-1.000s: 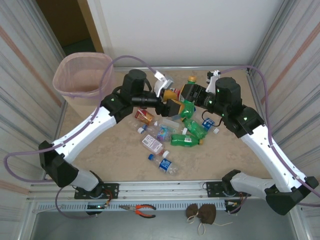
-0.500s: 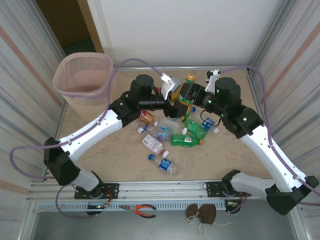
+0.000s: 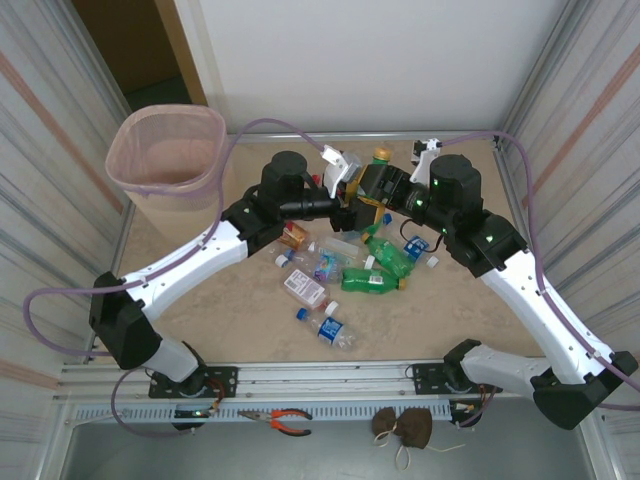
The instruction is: Put the plastic bottles in the bin
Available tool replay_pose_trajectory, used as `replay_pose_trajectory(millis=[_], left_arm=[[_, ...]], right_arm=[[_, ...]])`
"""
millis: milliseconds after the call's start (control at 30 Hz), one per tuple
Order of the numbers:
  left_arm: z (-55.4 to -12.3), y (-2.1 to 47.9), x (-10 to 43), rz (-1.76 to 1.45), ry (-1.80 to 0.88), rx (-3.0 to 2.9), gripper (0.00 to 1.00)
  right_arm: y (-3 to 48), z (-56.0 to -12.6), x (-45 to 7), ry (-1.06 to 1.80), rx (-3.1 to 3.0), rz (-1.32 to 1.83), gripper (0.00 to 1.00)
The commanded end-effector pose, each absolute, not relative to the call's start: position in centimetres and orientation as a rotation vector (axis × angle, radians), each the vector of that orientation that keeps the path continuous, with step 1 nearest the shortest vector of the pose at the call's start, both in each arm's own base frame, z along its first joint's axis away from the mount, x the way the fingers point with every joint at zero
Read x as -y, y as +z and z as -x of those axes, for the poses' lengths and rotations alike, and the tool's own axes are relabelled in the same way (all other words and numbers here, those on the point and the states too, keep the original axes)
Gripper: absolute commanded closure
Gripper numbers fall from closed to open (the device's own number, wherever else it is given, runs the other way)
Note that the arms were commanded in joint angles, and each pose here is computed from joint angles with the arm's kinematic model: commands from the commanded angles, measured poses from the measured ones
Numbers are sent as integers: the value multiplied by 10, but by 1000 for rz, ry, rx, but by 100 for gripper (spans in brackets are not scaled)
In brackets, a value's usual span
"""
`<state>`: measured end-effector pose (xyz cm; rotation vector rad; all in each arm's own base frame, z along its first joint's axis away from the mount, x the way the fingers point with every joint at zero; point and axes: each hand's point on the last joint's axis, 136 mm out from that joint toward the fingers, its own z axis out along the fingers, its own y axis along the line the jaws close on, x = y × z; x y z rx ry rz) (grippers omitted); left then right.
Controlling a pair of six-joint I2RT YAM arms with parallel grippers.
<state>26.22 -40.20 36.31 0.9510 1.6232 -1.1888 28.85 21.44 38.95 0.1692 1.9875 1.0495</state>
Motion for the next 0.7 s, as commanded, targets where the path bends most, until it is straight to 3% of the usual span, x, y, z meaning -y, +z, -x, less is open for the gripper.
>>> replay_pose_trajectory(millis=[0,333,667], left_arm=[[-252,368,410,-986,-1217,-1559,43],[-254,369,398,-969,-1146,-1576,46],[-284,378,340,-868,-966,-1698,48]], right_arm=[[405,-284,-221,1114,-1944,-161,40],[406,-282,-197,973,-1947,-182,13],[414,-271,-140,847,-1909,-263,9]])
